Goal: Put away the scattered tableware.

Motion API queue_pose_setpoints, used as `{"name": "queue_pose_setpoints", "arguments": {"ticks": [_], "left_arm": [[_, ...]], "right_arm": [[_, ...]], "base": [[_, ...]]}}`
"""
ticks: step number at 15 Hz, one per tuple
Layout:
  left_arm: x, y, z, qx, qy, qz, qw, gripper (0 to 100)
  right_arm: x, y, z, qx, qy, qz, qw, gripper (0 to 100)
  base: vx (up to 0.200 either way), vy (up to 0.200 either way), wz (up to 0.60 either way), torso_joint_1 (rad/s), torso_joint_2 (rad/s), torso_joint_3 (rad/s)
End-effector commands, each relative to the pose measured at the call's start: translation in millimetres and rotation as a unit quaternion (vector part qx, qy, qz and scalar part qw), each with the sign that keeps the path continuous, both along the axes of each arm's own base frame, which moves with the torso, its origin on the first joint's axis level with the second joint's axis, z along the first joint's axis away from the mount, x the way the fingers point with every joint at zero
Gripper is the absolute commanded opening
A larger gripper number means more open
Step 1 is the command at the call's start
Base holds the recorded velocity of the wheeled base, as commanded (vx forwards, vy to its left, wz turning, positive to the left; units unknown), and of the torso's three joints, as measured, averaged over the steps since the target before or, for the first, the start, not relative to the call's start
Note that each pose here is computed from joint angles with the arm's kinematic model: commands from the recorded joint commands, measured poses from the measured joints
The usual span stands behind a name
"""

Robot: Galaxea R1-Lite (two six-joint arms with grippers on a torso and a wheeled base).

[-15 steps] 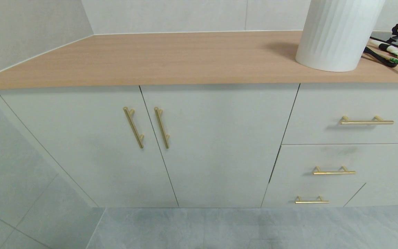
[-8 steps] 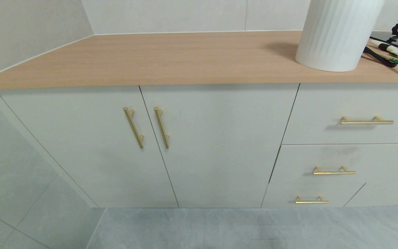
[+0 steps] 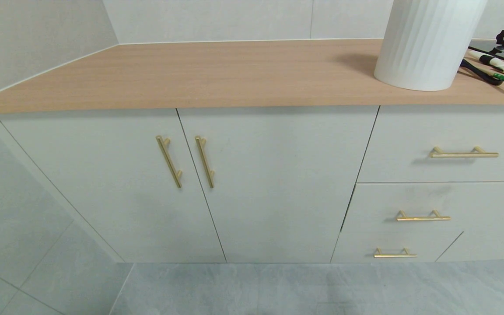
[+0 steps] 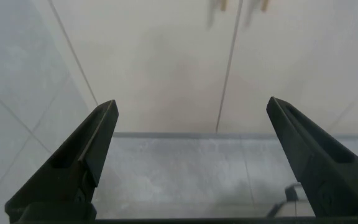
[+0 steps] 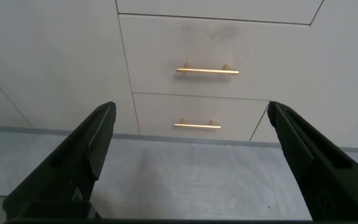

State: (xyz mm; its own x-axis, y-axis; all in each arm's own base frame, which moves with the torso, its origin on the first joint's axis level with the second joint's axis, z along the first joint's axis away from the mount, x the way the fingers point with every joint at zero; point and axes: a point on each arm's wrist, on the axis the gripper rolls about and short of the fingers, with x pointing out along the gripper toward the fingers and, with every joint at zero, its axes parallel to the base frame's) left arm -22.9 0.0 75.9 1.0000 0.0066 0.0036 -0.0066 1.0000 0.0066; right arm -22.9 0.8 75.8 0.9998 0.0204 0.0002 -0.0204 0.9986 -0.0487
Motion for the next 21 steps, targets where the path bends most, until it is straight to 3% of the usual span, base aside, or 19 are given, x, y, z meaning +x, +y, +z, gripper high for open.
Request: {"name": "queue_pose_setpoints", "arguments": {"ticks": [1,10,16,21], "left_arm": [[0.1,0.0,-0.1,0.003,0.000,0.000,1.0000,100],[0.1,0.0,-0.1,-0.003,0.000,0.001,1.0000,100],[0.1,0.0,-0.1,0.010,0.000,0.000,1.0000,100],[0.1,0.0,-0.1,0.011,0.000,0.000,0.9999,100]], "right_arm": [[0.4,0.1,-0.9,0.000,0.005,0.002,1.000,100],[0.4,-0.1,-0.9,0.011,0.005,-0.001,1.000,100],[0.4,0.0,-0.9,0.011,0.005,-0.002,1.000,100],[0.4,-0.1,-0.9,0.011,0.005,-0.003,1.000,100]], "base": [[0.000,0.000,0.00,0.000,0.00,0.000],[0.000,0.000,0.00,0.000,0.00,0.000],[0.000,0.000,0.00,0.000,0.00,0.000],[0.000,-0.200,0.00,0.005,0.00,0.000]]}}
